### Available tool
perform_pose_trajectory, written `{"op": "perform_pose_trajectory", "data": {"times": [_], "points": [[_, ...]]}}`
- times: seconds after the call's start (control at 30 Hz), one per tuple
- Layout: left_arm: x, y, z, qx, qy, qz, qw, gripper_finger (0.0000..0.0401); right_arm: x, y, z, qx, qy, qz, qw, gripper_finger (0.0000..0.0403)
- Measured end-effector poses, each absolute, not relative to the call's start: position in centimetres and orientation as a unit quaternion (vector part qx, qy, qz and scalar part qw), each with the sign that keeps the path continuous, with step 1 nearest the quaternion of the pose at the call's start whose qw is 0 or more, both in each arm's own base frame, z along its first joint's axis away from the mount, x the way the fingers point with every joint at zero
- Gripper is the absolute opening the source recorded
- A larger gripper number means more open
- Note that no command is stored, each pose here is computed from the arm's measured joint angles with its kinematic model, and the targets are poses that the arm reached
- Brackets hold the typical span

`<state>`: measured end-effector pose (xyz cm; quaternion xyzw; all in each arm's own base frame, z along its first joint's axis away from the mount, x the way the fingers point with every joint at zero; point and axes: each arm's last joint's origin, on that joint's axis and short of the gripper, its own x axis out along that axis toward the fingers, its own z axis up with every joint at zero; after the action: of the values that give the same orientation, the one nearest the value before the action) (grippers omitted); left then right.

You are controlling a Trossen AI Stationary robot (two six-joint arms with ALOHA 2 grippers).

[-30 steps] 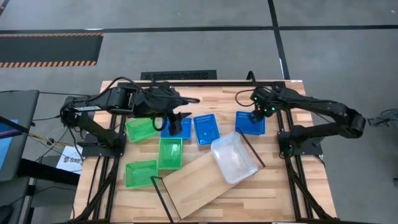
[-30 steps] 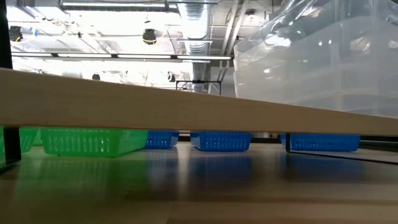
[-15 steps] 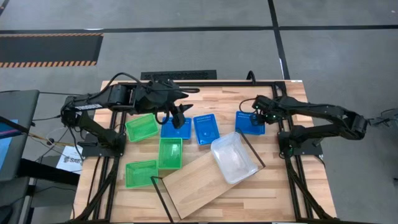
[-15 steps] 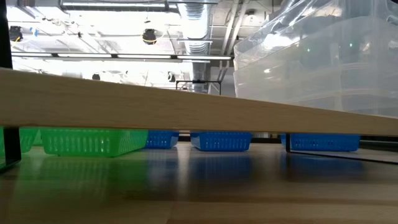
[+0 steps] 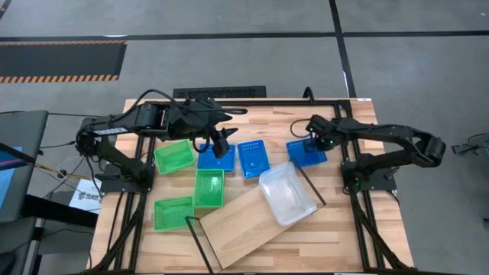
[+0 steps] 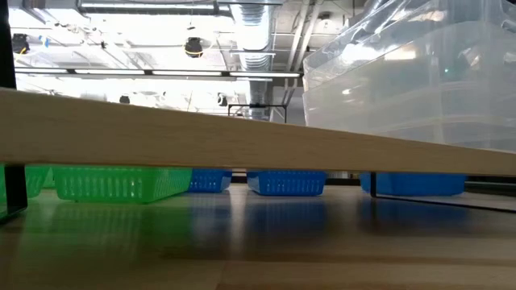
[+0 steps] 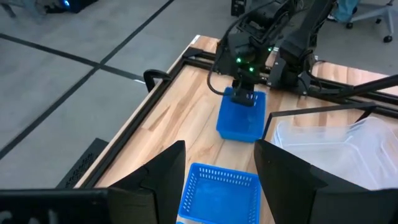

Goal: Stack baskets on shelf by color
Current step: Put the right blue basket on the shelf

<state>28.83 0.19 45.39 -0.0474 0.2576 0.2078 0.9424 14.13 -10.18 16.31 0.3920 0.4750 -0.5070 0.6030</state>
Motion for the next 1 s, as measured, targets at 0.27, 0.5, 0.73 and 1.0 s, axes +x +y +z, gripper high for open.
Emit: {"op": "perform_pose_trajectory", "data": {"times": [0.27,0.5,0.73,1.0], "points": [[28.8,0.2,45.4,-0.036,0.256,0.216,0.942,0.0181,14.1,-12.9,21.7,0.373,0.407,-0.524,0.649,0.0011],[28.8,0.7,45.7,-0.099,0.206,0.304,0.925,0.0181,15.3,-13.4,30.6,0.313,0.283,-0.527,0.738,0.0011],[29.0,2.0,46.3,-0.138,0.161,0.336,0.918,0.0181,16.9,-11.0,37.3,0.221,0.217,-0.494,0.812,0.0006],[29.3,3.3,46.3,-0.160,0.174,0.281,0.930,0.0181,20.2,-8.0,38.6,0.176,0.237,-0.423,0.857,0.0013]]}}
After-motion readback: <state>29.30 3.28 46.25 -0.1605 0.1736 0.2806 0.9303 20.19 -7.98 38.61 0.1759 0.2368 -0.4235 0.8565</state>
